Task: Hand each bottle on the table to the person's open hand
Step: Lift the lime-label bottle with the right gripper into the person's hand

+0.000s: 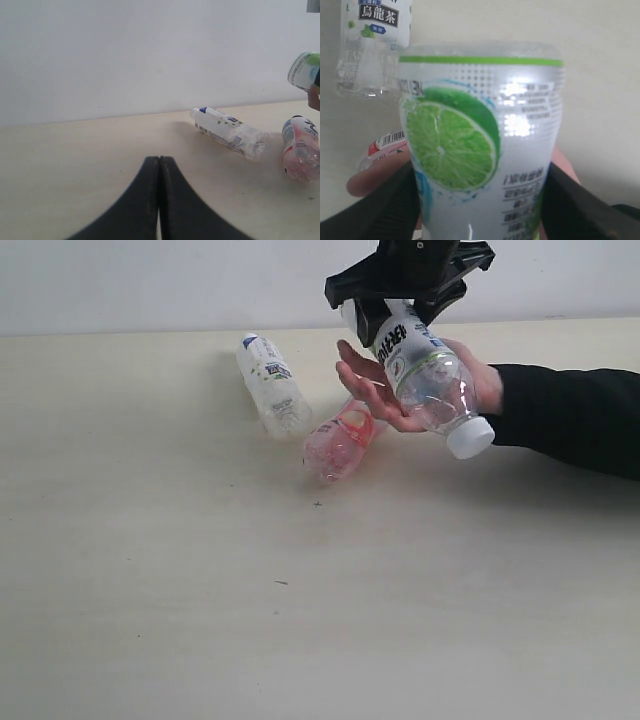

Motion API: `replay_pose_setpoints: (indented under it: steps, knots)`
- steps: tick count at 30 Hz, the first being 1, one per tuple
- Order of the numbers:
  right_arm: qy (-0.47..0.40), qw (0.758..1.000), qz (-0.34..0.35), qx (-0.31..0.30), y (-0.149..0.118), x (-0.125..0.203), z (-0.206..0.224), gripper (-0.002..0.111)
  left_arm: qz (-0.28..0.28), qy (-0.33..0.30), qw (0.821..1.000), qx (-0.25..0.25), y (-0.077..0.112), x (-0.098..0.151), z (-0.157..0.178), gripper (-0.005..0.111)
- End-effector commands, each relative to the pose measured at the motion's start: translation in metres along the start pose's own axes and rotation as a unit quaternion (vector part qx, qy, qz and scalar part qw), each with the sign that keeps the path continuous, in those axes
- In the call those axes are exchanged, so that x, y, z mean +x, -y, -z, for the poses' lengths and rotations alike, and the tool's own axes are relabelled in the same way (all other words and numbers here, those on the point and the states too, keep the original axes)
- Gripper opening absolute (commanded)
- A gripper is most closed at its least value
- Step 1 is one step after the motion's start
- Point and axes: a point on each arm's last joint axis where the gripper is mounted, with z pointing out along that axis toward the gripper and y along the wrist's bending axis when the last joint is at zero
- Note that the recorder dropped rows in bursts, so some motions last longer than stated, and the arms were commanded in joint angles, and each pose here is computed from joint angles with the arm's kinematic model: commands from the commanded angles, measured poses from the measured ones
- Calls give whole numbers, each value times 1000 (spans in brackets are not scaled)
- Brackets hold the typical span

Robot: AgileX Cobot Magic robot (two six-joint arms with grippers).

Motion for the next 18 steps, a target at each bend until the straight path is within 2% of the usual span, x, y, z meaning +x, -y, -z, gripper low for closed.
replay_pose_setpoints:
  steps: [1, 7, 9, 18]
  knots:
    - [-2, 1000, 1, 5, 3, -1, -1, 50, 3, 6, 1000, 3, 0, 0, 0, 0]
    - [2, 1000, 1, 5, 3, -1, -1, 73, 3, 6, 1000, 3, 0, 0, 0, 0]
    - [2, 1000, 2, 4, 2, -1, -1, 77, 3, 6, 1000, 3, 0, 0, 0, 0]
    - [14, 1000, 2, 4, 2, -4, 1, 79, 3, 6, 1000, 3, 0, 0, 0, 0]
